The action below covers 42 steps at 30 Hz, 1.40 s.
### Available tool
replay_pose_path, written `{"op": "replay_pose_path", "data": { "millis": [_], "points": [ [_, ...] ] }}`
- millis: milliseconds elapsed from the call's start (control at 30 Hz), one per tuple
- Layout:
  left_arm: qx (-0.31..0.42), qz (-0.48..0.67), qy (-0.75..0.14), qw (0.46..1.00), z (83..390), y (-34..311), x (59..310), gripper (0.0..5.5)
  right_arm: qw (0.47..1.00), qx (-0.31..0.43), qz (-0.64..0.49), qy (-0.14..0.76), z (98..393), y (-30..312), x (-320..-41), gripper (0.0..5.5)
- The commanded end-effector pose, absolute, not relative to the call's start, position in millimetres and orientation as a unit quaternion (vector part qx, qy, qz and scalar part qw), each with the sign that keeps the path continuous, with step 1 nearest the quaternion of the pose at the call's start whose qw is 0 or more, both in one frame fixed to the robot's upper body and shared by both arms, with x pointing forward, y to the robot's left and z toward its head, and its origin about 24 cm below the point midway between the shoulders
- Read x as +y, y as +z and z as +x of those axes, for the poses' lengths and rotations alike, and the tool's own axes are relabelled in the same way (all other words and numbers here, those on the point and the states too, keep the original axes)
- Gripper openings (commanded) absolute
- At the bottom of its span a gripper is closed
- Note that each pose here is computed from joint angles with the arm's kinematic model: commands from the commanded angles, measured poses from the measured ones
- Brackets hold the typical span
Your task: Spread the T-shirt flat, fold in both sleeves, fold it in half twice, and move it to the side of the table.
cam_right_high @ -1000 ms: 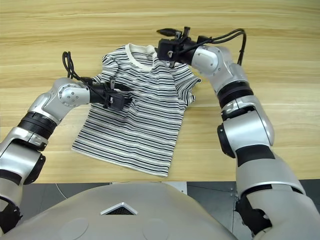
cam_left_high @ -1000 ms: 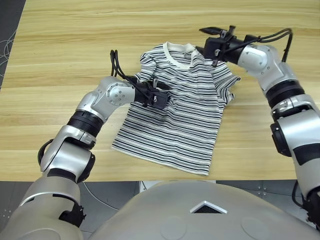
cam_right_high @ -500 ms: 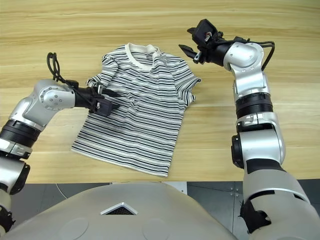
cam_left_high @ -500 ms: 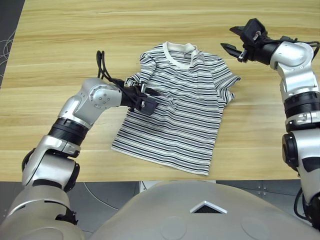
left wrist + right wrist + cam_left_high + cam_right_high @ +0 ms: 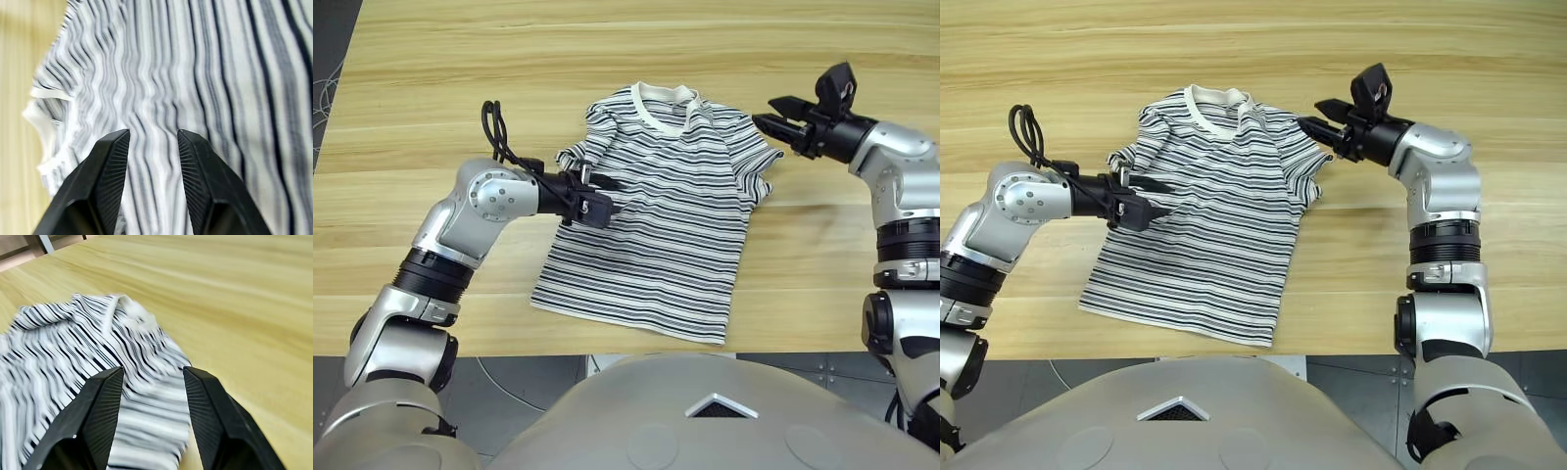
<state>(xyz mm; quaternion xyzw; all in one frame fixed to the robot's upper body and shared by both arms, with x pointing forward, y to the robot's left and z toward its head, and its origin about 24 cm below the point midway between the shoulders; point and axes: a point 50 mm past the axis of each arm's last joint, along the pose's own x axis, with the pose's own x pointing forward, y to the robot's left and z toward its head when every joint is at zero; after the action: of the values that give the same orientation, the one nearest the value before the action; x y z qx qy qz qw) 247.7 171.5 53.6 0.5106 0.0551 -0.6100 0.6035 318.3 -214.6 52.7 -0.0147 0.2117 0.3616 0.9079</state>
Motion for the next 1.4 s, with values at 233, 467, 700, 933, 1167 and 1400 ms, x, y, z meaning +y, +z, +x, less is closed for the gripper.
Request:
{"op": "replay_pose_path", "data": {
  "millis": [233,467,700,933,1167,1400],
  "points": [
    [-0.016,0.478,-0.497,0.724,296.9,99.8,161.5,1.80,0.915,0.187,0.010,0.357,330.4,53.8,-209.9,2.25],
    [-0.006,0.437,-0.401,0.805,337.1,117.1,179.8,1.80,0.915,0.173,-0.055,0.360,332.8,54.5,-204.5,2.25],
    [0.091,0.398,-0.394,0.823,344.1,58.5,185.9,1.80,0.906,0.171,-0.098,0.375,331.4,50.3,-196.3,2.25],
    [0.122,0.350,-0.422,0.828,339.4,32.8,175.1,1.80,0.901,0.179,-0.118,0.376,333.2,46.3,-190.7,2.25],
    [0.213,0.394,-0.311,0.838,345.5,20.1,213.1,1.80,0.857,0.195,-0.322,0.350,335.2,33.0,-194.7,2.25],
    [0.225,0.343,-0.275,0.870,346.3,30.7,238.7,1.80,0.790,0.227,-0.455,0.344,333.4,11.6,-205.4,2.25]
  ]
}}
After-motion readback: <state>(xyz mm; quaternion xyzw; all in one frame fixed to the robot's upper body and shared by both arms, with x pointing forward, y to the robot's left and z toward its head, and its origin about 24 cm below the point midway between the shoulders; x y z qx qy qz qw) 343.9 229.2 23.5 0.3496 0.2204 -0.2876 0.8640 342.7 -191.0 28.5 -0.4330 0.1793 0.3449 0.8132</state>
